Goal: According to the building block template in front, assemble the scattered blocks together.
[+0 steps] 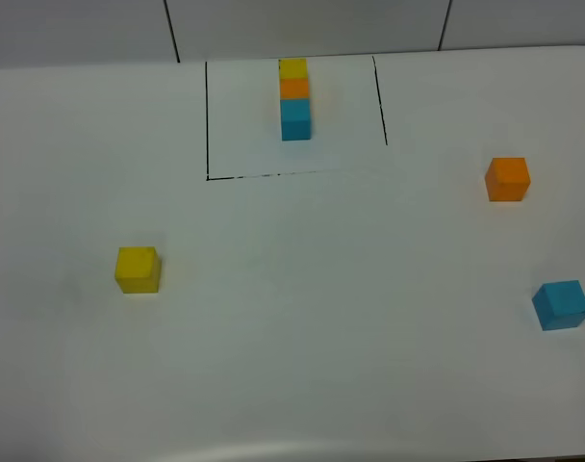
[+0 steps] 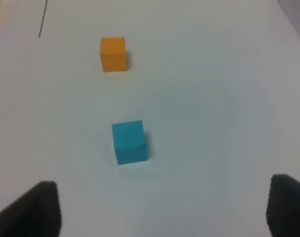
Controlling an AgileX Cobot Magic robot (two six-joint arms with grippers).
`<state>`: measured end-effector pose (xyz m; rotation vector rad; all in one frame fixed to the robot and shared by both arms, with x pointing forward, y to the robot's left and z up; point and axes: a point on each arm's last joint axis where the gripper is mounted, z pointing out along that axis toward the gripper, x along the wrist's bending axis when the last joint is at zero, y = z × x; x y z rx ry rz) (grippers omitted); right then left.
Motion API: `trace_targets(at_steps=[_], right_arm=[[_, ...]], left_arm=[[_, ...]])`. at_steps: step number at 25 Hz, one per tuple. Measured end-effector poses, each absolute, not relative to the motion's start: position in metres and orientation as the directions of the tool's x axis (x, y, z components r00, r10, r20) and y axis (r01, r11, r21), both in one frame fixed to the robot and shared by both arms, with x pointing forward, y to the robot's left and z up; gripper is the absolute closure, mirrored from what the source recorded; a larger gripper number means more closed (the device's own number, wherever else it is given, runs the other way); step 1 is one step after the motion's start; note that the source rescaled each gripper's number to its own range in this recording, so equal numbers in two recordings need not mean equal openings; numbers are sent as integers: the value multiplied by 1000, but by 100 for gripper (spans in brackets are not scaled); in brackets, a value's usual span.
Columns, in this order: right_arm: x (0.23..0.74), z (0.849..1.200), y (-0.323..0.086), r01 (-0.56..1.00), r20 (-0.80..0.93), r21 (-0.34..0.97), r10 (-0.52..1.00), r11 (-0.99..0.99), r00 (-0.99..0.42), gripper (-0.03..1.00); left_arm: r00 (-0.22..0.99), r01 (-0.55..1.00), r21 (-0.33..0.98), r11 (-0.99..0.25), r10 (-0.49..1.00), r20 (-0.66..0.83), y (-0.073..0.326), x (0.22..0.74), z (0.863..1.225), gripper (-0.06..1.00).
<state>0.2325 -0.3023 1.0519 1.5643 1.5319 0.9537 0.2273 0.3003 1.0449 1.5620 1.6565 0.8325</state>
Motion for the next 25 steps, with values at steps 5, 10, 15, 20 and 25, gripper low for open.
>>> trace_targets(at_steps=[5, 10, 15, 20, 25], right_arm=[[232, 1052, -302, 453, 14, 891, 1000, -18, 13, 26], [232, 1052, -302, 453, 14, 891, 1000, -18, 13, 26], [232, 1052, -302, 453, 14, 891, 1000, -18, 13, 26], [232, 1052, -302, 453, 14, 891, 1000, -18, 12, 26], [232, 1052, -302, 453, 14, 891, 1000, -18, 12, 26]], left_arm=[[-26, 546, 835, 65, 998, -61, 300, 227, 1045, 63], [-26, 546, 835, 65, 998, -61, 300, 227, 1045, 63], [-26, 546, 835, 65, 998, -61, 300, 227, 1045, 63], [-26, 546, 835, 65, 998, -61, 300, 227, 1045, 63], [-20, 546, 836, 56, 998, -53, 300, 227, 1045, 61]])
